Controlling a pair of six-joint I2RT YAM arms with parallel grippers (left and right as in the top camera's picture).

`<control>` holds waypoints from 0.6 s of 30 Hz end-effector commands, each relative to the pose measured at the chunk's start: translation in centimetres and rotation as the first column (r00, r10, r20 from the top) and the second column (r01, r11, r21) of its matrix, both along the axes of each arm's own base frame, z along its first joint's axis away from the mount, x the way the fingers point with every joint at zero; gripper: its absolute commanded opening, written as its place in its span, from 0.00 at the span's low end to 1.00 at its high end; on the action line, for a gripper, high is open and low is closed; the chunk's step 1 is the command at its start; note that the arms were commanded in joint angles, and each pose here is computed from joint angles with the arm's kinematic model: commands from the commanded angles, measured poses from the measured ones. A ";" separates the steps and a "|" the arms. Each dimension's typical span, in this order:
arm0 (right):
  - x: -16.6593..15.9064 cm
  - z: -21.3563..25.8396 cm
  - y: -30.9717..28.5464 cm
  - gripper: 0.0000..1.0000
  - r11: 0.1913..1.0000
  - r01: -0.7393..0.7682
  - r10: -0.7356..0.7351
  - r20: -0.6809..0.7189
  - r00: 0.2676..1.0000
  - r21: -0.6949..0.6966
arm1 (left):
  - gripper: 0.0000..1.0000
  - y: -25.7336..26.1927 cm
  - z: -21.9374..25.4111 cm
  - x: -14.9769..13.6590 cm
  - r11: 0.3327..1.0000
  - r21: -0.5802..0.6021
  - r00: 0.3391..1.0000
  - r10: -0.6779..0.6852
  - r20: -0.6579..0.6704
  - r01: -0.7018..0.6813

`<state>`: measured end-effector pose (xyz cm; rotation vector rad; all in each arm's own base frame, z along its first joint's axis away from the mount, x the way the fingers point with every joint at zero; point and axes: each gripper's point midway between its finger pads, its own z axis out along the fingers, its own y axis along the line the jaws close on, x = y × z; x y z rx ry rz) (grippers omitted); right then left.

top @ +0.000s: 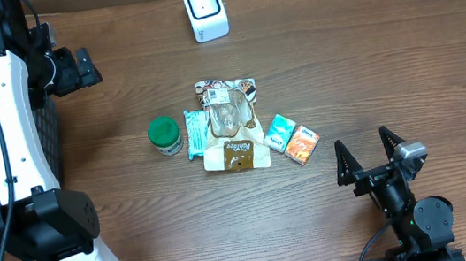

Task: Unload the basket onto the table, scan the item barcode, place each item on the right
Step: 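Reach the right gripper toward the two tissue packs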

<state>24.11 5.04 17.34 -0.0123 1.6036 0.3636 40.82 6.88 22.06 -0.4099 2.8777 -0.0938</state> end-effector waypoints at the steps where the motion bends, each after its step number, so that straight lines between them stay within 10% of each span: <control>1: 0.1 -0.4 -0.2 1.00 1.000 0.011 -0.011 -0.002 1.000 -0.006 | 1.00 0.5 1.1 -0.3 1.000 0.022 0.999 -0.013 0.030 0.013; 18: -2.0 6.5 1.6 1.00 0.964 -0.107 0.109 0.003 0.994 0.245 | 1.00 0.5 1.1 -0.3 1.000 0.022 0.999 -0.014 0.030 0.013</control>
